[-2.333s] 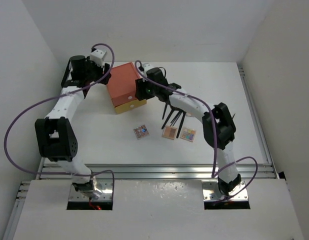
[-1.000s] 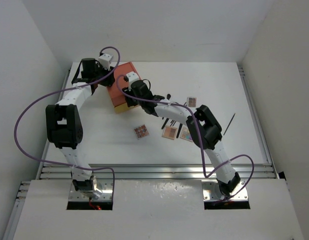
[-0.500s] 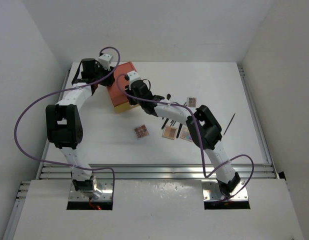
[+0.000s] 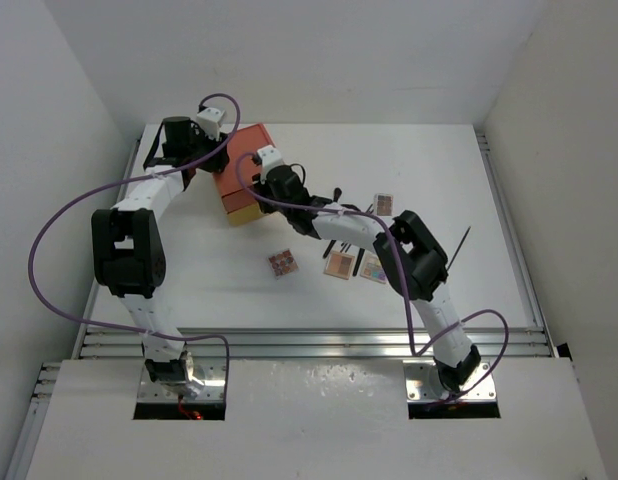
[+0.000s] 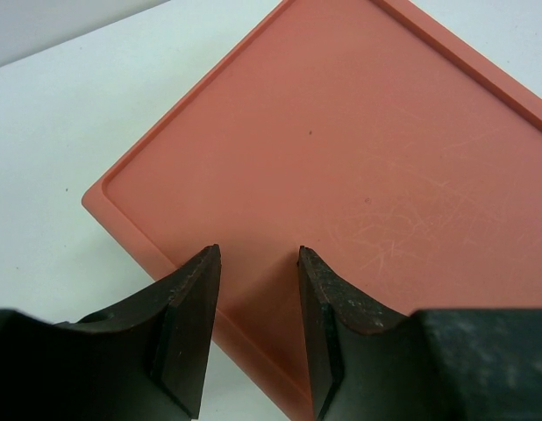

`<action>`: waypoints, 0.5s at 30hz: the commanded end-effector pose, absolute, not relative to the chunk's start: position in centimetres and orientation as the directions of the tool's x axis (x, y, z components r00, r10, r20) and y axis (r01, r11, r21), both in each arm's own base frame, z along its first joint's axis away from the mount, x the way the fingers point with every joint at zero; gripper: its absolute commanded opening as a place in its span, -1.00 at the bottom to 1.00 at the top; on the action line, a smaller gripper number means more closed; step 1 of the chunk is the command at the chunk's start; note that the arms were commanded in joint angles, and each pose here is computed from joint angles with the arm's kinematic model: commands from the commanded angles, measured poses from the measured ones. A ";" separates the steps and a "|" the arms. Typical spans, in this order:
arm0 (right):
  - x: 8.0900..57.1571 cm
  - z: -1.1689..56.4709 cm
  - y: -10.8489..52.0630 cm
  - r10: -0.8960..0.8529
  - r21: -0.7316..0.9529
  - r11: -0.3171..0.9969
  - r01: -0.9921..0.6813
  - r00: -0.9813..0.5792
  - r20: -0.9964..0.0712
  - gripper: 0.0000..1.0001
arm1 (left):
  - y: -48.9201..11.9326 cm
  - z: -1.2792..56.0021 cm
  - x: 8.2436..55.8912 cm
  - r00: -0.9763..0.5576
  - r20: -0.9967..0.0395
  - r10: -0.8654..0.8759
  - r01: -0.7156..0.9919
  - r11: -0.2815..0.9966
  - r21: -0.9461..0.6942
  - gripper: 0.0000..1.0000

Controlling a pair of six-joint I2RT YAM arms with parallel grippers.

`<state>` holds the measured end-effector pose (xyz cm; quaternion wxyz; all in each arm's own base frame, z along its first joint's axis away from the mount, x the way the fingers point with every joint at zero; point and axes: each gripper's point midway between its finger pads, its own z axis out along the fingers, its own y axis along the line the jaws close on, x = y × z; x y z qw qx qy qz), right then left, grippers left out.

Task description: Organize the makeup

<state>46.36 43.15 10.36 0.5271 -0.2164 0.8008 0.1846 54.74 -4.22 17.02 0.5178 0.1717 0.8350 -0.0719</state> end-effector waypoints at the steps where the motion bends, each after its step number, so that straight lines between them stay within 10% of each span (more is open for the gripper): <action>1: 44.8 12.4 43.2 -0.157 0.061 0.811 -0.582 -0.316 -0.936 -1.00 | -4.7 14.1 53.8 -0.491 -0.848 0.199 0.358 0.934 0.011 -0.07; 15: 35.9 11.9 39.3 -0.265 0.032 0.731 -0.682 -0.326 -0.907 -1.00 | -4.7 14.5 54.3 -0.489 -0.853 0.182 0.349 0.937 0.000 -0.03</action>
